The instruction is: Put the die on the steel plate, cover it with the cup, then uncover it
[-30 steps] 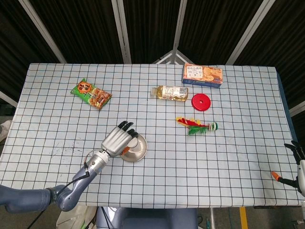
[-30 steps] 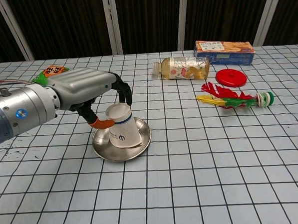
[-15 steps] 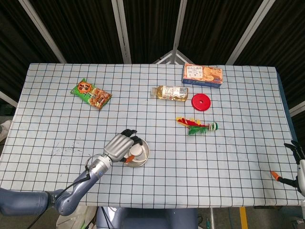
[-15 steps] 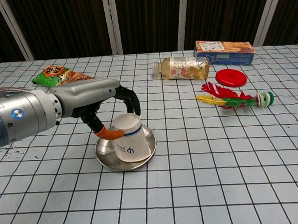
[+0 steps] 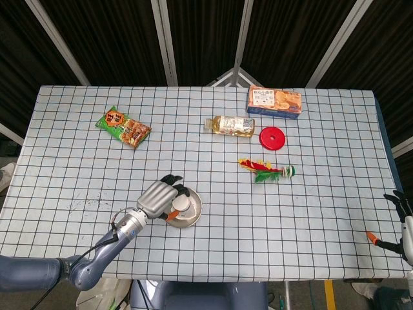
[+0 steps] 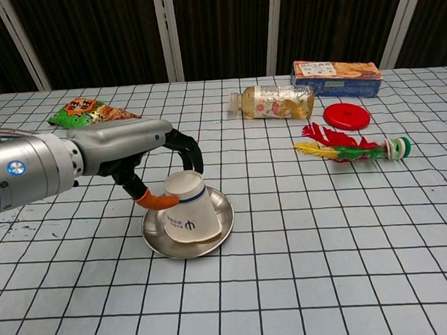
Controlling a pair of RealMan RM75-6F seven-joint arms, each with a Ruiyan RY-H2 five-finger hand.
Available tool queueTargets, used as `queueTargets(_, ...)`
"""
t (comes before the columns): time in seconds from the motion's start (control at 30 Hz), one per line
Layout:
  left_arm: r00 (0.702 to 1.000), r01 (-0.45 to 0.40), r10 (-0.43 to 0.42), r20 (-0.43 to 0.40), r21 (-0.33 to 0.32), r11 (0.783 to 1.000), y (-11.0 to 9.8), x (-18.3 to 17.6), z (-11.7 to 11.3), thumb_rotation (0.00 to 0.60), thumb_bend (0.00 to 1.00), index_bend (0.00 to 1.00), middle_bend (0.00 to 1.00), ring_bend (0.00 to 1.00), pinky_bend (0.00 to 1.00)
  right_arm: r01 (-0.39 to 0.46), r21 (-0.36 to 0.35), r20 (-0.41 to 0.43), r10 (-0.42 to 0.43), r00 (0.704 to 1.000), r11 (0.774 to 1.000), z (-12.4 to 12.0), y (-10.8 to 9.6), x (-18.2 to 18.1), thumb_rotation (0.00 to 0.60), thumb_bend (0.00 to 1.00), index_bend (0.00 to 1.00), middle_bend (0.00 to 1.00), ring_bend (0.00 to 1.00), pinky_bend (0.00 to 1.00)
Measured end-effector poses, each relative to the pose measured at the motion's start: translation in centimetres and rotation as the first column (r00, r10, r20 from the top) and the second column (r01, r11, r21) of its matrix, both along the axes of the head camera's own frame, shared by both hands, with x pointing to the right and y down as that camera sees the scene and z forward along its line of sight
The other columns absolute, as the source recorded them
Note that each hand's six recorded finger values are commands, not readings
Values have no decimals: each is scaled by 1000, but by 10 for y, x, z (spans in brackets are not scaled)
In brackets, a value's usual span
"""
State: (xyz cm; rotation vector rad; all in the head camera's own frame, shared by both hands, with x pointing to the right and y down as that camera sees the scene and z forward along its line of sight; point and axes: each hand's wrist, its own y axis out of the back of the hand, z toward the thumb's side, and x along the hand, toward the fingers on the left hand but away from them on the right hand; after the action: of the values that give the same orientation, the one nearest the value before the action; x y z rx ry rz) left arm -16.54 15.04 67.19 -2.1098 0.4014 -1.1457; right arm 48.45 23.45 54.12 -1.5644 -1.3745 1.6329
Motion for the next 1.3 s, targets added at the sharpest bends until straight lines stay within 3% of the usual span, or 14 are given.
queueTargets(0.23, 998, -57, 54, 24, 136, 989, -6, 1, -3, 600, 579, 435, 415, 117, 134, 0, 0, 4, 0, 1000, 1000, 0, 0, -1, 600, 96, 207, 135, 142, 29)
queueTargets(0.8, 990, -143, 131, 60, 307, 941, -9, 10, -8, 600, 580, 436, 415, 117, 134, -4, -1, 6, 4, 1000, 1000, -1, 1, 0, 600, 96, 207, 135, 142, 28)
queueTargets(0.9, 993, -120, 116, 33, 273, 954, -5, 11, -6, 600, 580, 435, 415, 117, 134, -4, 0, 8, 4, 1000, 1000, -1, 1, 0, 600, 96, 207, 135, 142, 28)
queueTargets(1.03, 996, -81, 85, -12, 168, 982, 6, 12, 0, 600, 580, 435, 416, 117, 134, -6, 1, 7, 6, 1000, 1000, -1, 1, 0, 600, 96, 207, 135, 142, 29)
queueTargets(1.3, 997, -48, 51, -64, 53, 997, 15, 12, 1, 600, 580, 436, 416, 117, 134, -6, -1, 8, 6, 1000, 1000, -1, 0, 0, 600, 96, 207, 135, 142, 28)
